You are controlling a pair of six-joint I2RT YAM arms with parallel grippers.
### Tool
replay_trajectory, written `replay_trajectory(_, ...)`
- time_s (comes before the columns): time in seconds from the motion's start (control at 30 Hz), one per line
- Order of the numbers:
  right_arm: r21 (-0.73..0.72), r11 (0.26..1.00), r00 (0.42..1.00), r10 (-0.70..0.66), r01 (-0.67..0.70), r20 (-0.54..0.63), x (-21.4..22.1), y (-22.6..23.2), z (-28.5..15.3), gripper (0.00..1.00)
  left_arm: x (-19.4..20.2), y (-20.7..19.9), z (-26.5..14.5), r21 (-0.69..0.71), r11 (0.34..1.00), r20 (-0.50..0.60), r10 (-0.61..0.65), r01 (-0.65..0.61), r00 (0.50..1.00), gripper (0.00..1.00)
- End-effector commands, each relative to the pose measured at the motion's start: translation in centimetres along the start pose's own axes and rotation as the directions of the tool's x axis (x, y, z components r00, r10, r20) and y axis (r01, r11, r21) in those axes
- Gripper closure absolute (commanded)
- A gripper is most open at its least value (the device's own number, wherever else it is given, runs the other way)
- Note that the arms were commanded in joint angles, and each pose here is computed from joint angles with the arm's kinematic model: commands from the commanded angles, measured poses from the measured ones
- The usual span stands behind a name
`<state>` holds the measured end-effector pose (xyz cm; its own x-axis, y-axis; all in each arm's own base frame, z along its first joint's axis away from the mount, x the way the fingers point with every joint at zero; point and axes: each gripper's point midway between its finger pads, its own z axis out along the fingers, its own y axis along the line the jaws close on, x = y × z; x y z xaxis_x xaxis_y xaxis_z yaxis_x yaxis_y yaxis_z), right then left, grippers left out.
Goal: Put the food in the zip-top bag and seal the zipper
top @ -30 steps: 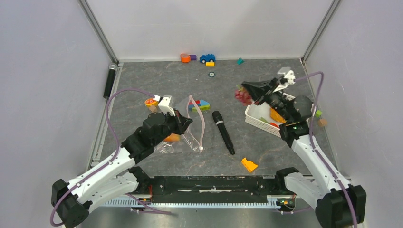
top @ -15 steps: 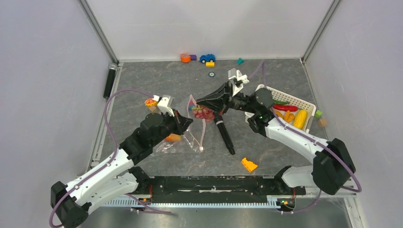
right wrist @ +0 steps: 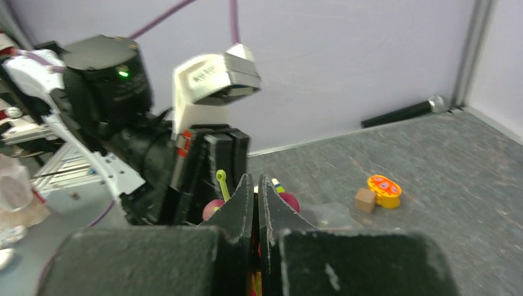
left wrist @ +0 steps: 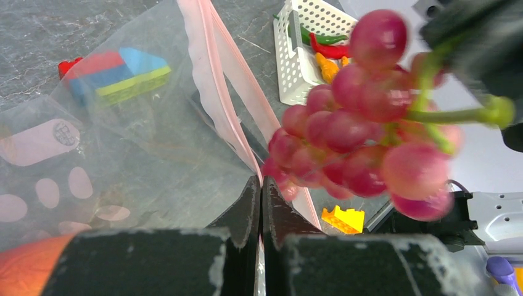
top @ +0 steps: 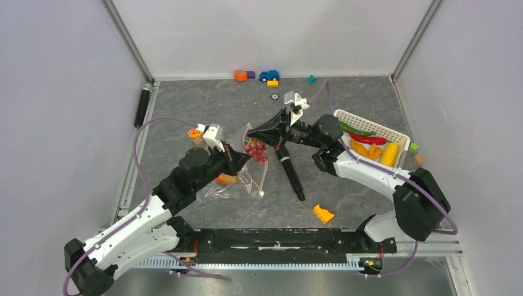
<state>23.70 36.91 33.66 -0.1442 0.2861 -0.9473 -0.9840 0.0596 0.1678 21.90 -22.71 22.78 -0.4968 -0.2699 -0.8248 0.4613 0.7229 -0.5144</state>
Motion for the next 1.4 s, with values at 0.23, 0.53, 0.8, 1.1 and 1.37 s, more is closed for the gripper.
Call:
replay_trajectory(0.23,0.316,0.942,0.980,-0.053,0.113,-0.192,5.1,-5.7,-3.0,1.00,-2.3,-2.1,-1.2,0.089,0.996,0.084,-0.006,-0.002,0.996,0.98)
replay_trajectory(0.53,0.302,0.935,0.943,-0.080,0.183,-0.322,6.9,-5.3,-3.2,0.63,-2.6,-2.2,-1.2,0.091,0.996,0.094,-0.013,0.004,0.996,0.98)
replay_trajectory(0.8,0.336,0.906,0.928,-0.136,0.258,-0.348,5.2,-5.2,-4.4,0.02,-2.2,-1.4,-1.0,0.057,0.998,0.086,-0.008,0.003,0.996,0.98)
replay_trajectory(1.1,0.707,0.603,0.913,-0.093,0.368,-0.397,1.3,-10.8,-12.2,0.02,-1.9,0.0,-0.9,-0.005,1.000,0.093,0.015,-0.015,0.996,0.98)
replay_trajectory(1.37,0.967,0.029,0.948,0.191,0.254,-0.254,1.7,-17.0,-30.3,0.02,-1.2,0.9,-0.4,-0.043,0.999,0.075,0.030,-0.026,0.997,0.98)
